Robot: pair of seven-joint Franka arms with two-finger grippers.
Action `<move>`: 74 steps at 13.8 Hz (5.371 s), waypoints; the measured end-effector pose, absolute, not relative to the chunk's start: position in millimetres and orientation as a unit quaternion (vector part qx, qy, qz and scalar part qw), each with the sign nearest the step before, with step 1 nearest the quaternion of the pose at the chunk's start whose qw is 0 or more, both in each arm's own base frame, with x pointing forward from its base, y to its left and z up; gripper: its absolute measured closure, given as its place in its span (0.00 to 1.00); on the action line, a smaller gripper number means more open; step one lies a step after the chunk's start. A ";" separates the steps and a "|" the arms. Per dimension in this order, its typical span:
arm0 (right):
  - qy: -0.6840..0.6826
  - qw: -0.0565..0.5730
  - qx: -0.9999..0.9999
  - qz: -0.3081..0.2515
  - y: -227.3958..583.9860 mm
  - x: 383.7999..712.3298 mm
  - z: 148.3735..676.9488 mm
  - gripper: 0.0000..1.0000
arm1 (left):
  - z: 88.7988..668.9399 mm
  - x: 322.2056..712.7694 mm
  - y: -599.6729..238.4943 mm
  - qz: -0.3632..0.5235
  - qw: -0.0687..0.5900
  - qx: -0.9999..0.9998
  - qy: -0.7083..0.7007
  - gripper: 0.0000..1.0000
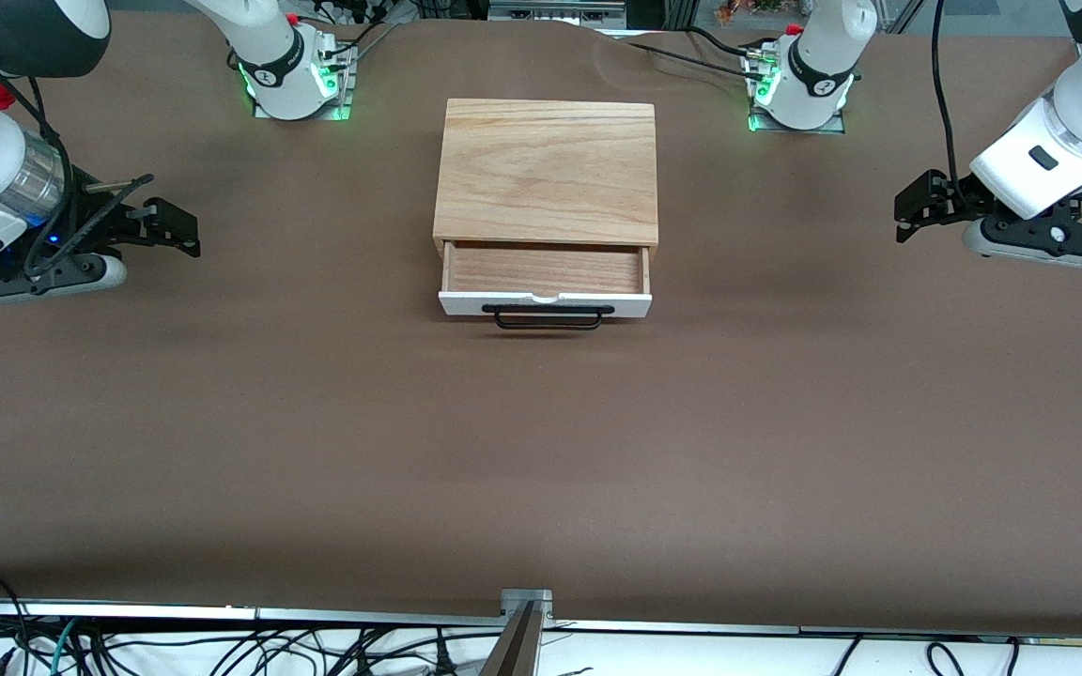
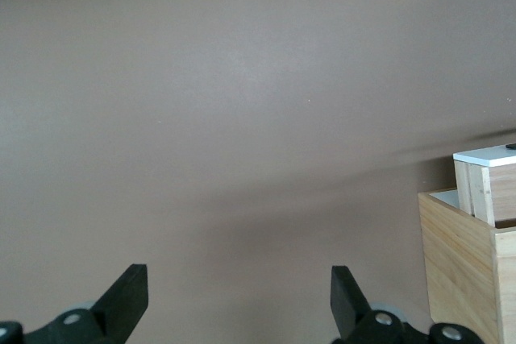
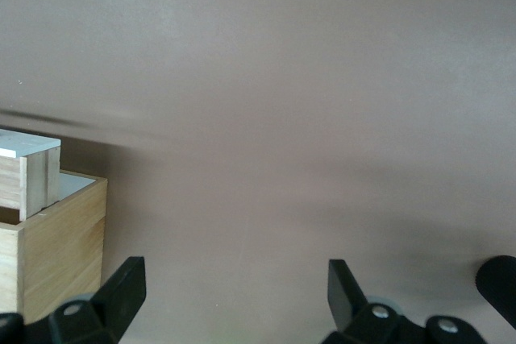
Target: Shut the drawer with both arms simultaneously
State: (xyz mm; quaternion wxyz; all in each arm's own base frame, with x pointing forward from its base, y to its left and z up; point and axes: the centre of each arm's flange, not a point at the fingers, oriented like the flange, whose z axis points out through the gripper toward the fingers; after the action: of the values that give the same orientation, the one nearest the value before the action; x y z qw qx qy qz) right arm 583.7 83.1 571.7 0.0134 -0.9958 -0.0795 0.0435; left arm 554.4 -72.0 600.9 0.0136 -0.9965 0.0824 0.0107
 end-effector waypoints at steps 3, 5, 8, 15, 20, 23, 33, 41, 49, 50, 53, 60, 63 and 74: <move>-0.079 0.020 -0.996 0.046 85.1 584.4 568.9 0.00 | 600.6 554.1 -75.1 0.011 0.012 -0.996 0.085 0.00; -0.077 0.066 -0.993 0.061 97.9 587.0 555.8 0.00 | 595.2 553.5 -92.3 0.018 -0.007 -0.995 0.096 0.00; -0.077 0.143 -0.983 0.086 140.8 603.6 508.2 0.00 | 566.8 553.7 -143.7 0.048 -0.041 -0.989 0.132 0.00; -0.057 0.238 -0.965 0.090 272.8 633.4 353.7 0.00 | 453.7 596.4 -239.4 0.051 -0.192 -0.972 0.125 0.00; -0.054 0.269 -0.955 0.109 313.6 626.0 326.0 0.00 | 380.4 604.7 -297.8 0.006 -0.237 -0.968 0.088 0.00; -0.068 0.266 -0.953 0.128 340.3 607.0 313.0 0.00 | 338.2 598.6 -320.2 0.012 -0.245 -0.967 0.074 0.00; -0.053 0.260 -0.953 0.146 349.6 576.3 270.5 0.00 | 279.0 559.0 -335.7 0.068 -0.284 -0.956 -0.005 0.00; -0.045 0.258 -0.955 0.135 347.2 553.2 271.1 0.00 | 276.6 548.8 -343.9 0.093 -0.283 -0.954 -0.018 0.00; -0.045 0.257 -0.948 0.184 355.4 505.0 267.8 0.00 | 271.2 513.5 -358.6 0.209 -0.274 -0.939 0.027 0.00; -0.044 0.258 -0.947 0.184 355.4 505.1 267.8 0.00 | 271.4 513.6 -358.3 0.210 -0.274 -0.938 0.027 0.00; -0.043 0.260 -0.947 0.182 354.5 506.5 270.3 0.00 | 273.8 515.4 -356.7 0.215 -0.275 -0.937 0.030 0.00; -0.038 0.237 -0.959 0.153 256.2 594.8 356.9 0.00 | 386.6 540.0 -323.0 0.133 -0.253 -0.956 0.070 0.00; -0.047 0.179 -0.975 0.125 218.2 614.5 375.5 0.00 | 422.9 552.7 -286.1 0.069 -0.182 -0.976 0.099 0.00; -0.082 0.020 -0.996 0.042 87.1 595.4 538.5 0.00 | 557.4 564.8 -122.4 -0.041 0.011 -0.994 0.100 0.00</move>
State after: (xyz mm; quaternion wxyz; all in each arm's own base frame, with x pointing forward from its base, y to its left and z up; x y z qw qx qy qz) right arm 595.4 87.1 538.5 0.0199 -0.9955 -0.0823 0.0423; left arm 564.8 -122.4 557.4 0.0110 -0.9941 0.0996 -0.0409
